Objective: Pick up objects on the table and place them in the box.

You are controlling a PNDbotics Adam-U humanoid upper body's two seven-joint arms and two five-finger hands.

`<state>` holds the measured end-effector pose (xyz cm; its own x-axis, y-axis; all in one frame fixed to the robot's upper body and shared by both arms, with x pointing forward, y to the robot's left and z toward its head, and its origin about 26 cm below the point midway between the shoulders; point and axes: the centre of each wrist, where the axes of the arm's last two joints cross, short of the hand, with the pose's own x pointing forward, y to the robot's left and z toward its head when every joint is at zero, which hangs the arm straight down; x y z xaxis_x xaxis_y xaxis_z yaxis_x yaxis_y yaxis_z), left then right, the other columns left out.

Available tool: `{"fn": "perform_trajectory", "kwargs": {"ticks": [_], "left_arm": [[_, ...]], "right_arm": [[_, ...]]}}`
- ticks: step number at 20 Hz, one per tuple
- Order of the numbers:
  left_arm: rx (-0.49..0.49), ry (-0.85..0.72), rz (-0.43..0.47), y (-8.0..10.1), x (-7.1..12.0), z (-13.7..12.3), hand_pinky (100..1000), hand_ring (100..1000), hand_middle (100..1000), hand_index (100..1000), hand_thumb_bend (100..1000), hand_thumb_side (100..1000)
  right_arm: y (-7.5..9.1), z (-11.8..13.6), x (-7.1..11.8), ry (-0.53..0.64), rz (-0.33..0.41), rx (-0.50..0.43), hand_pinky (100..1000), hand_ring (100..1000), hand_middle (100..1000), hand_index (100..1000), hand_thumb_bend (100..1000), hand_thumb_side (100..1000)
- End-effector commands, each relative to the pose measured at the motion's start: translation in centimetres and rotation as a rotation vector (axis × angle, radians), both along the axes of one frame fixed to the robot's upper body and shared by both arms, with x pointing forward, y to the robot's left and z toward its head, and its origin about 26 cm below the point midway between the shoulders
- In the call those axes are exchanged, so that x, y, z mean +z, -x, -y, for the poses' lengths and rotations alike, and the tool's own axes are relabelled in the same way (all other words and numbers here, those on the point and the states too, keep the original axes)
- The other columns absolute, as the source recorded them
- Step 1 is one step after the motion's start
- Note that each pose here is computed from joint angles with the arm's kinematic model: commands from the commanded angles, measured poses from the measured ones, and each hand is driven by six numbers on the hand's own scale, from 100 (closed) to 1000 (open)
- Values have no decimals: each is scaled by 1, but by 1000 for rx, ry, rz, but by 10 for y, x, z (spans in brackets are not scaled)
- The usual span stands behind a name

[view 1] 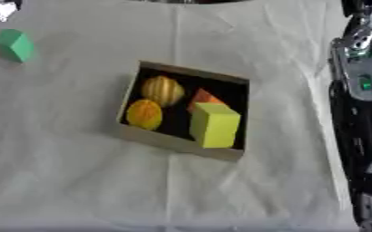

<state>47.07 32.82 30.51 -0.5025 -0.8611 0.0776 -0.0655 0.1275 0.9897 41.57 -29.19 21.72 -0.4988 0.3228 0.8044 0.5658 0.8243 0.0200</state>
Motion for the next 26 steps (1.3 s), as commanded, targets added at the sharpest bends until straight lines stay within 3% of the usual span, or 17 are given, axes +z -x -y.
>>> {"fn": "perform_trajectory", "kwargs": {"ticks": [1, 5, 9, 11, 13, 15, 18, 19, 20, 21, 24, 25, 26], "left_arm": [[132, 24, 44, 0, 11, -27, 1000, 1000, 995, 1000, 100, 307], [264, 35, -18, -6, -4, -42, 1000, 1000, 1000, 1000, 100, 437], [359, 79, -63, -10, -15, -49, 1000, 1000, 999, 1000, 100, 473], [393, 77, -90, -13, -20, -47, 1000, 1000, 1000, 1000, 100, 571], [415, 64, -130, -15, -23, -44, 1000, 1000, 1000, 1000, 100, 612], [426, 35, -163, -18, -25, -39, 1000, 1000, 1000, 1000, 100, 588], [441, -11, -181, -20, -25, -33, 1000, 1000, 1000, 1000, 147, 457], [448, -25, -185, -21, -25, -32, 1000, 1000, 1000, 1000, 198, 318], [458, -36, -190, -22, -24, -32, 1000, 1000, 1000, 1000, 208, 300], [474, -47, -195, -22, -23, -32, 1000, 1000, 985, 1000, 273, 220], [517, -46, -204, -23, -21, -33, 1000, 1000, 980, 996, 211, 323], [521, -36, -204, -23, -20, -33, 1000, 1000, 981, 994, 161, 424], [519, -19, -203, -23, -19, -33, 1000, 1000, 979, 993, 128, 453]], "right_arm": [[1, 7, 18, 17, 46, -15, 669, 648, 576, 799, 100, 561], [1, 5, 21, 20, 56, -10, 669, 649, 576, 799, 100, 558], [1, 4, 25, 26, 66, -5, 668, 648, 574, 798, 100, 557], [1, 4, 27, 27, 67, -4, 667, 647, 573, 797, 100, 558], [0, 4, 28, 26, 69, -3, 667, 647, 572, 797, 100, 558], [0, 3, 29, 26, 72, 1, 667, 647, 571, 797, 100, 558], [0, 2, 31, 29, 78, 8, 666, 647, 571, 796, 100, 557], [0, 2, 32, 31, 80, 9, 666, 647, 570, 796, 100, 557], [0, 2, 33, 32, 83, 10, 666, 647, 570, 796, 100, 558], [0, 3, 34, 33, 85, 11, 666, 647, 569, 795, 100, 558], [1, 4, 35, 33, 90, 10, 666, 647, 568, 795, 100, 559], [1, 5, 35, 33, 90, 9, 665, 646, 568, 795, 100, 560], [1, 5, 35, 31, 88, 9, 665, 646, 568, 795, 100, 560]]}}
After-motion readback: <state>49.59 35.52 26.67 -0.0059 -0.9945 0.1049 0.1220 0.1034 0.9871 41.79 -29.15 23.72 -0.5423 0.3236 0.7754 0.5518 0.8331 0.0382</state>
